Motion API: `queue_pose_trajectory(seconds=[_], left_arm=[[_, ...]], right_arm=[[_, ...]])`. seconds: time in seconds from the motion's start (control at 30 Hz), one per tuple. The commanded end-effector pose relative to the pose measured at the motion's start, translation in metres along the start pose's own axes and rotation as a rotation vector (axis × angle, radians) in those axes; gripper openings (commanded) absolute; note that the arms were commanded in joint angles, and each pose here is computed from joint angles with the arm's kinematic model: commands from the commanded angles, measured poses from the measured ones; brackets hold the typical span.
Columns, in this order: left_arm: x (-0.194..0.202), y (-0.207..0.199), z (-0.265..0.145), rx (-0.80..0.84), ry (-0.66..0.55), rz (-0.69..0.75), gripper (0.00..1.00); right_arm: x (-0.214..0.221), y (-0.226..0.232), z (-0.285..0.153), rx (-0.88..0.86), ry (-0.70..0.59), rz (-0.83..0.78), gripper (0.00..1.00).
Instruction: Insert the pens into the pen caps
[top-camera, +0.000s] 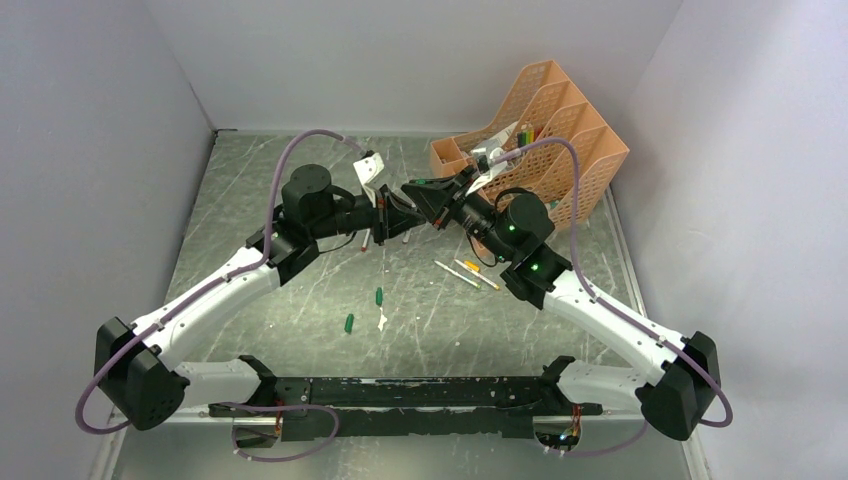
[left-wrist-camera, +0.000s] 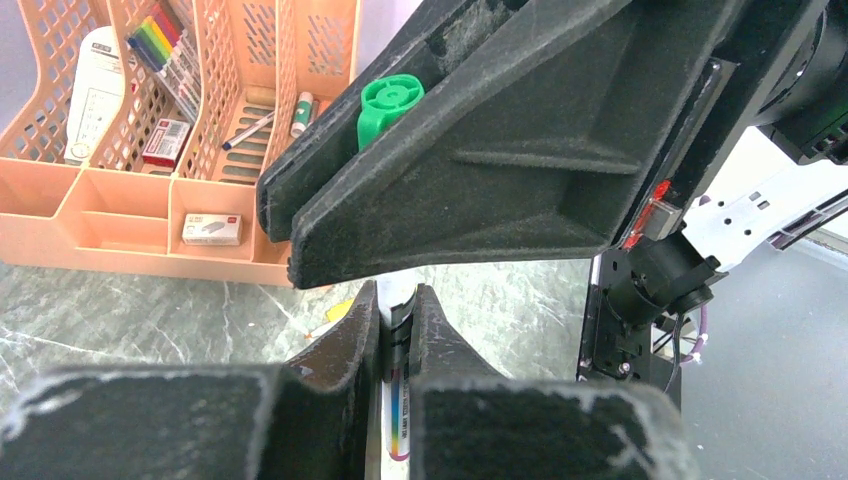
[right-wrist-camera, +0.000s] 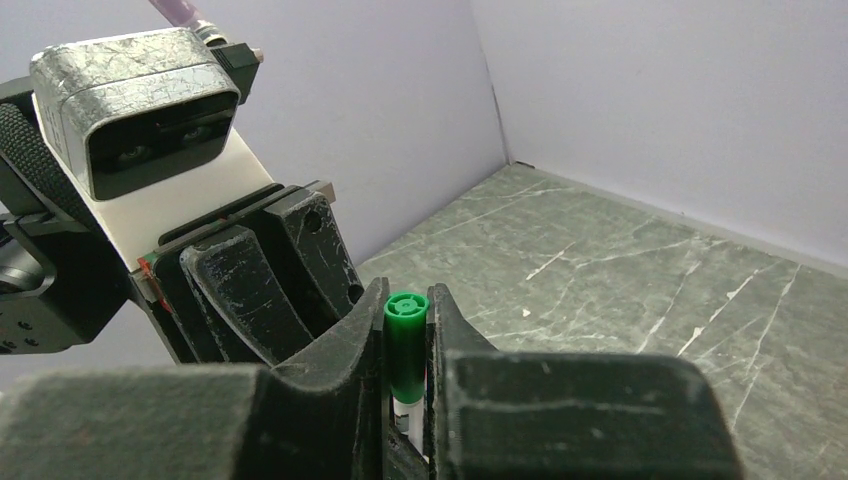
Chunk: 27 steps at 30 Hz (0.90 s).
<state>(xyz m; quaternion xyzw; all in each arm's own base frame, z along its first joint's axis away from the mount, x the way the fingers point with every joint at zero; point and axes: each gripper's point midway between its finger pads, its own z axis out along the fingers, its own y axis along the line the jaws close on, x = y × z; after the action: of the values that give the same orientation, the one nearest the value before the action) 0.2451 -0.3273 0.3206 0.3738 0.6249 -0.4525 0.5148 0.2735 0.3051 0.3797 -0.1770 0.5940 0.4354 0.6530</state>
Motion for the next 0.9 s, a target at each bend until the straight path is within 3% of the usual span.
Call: queue_pose_trajectory(seconds=[0.0, 0.53, 0.87], left_arm=[[-0.024, -0.012, -0.003, 0.040, -0.061, 0.035, 0.07], [-0.114, -0.024, -0.001, 0.069, -0.247, 0.119, 0.07], [-0.125, -0.026, 0.009, 0.106, -0.245, 0.154, 0.07]], right_arm=[[-0.003, -0.005, -0.004, 0.026, -0.006, -0.005, 0.00], [0.090, -0.023, -0.044, 0.079, 0.201, 0.105, 0.00], [0.138, -0.030, -0.064, 0.112, 0.306, 0.161, 0.00]])
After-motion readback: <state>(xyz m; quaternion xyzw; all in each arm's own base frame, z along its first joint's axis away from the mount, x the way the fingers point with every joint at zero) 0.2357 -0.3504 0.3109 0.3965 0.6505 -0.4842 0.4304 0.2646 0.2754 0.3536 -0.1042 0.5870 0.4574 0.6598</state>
